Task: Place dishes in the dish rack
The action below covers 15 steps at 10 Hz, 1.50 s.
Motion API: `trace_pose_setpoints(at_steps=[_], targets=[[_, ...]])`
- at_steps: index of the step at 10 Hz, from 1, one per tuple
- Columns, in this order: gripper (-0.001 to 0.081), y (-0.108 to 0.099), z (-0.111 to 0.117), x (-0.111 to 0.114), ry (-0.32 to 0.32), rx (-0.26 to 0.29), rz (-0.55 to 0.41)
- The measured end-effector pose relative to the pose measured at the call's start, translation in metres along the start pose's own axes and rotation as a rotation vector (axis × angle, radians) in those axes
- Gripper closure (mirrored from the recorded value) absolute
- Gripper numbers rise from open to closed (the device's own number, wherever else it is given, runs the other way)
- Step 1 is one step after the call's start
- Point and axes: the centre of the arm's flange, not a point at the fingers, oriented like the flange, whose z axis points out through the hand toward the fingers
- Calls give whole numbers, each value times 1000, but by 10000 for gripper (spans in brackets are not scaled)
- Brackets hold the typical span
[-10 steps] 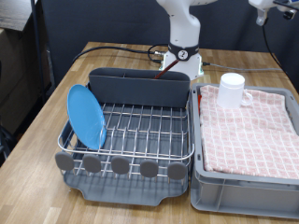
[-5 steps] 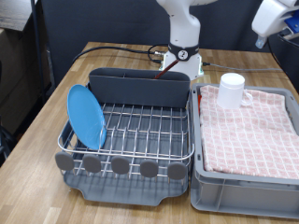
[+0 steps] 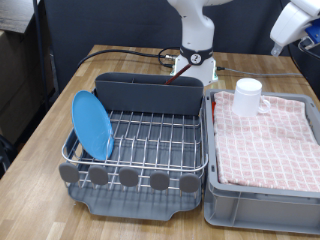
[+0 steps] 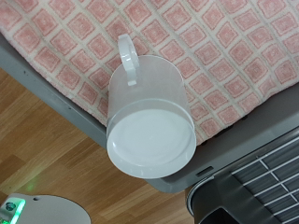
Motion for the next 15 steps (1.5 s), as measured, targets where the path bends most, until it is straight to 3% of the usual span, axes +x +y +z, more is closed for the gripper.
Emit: trace_pose_setpoints(at_steps=[9, 15], targets=[[3, -45, 40, 18, -5, -6, -55], [3, -72, 65, 16, 4, -11, -120]])
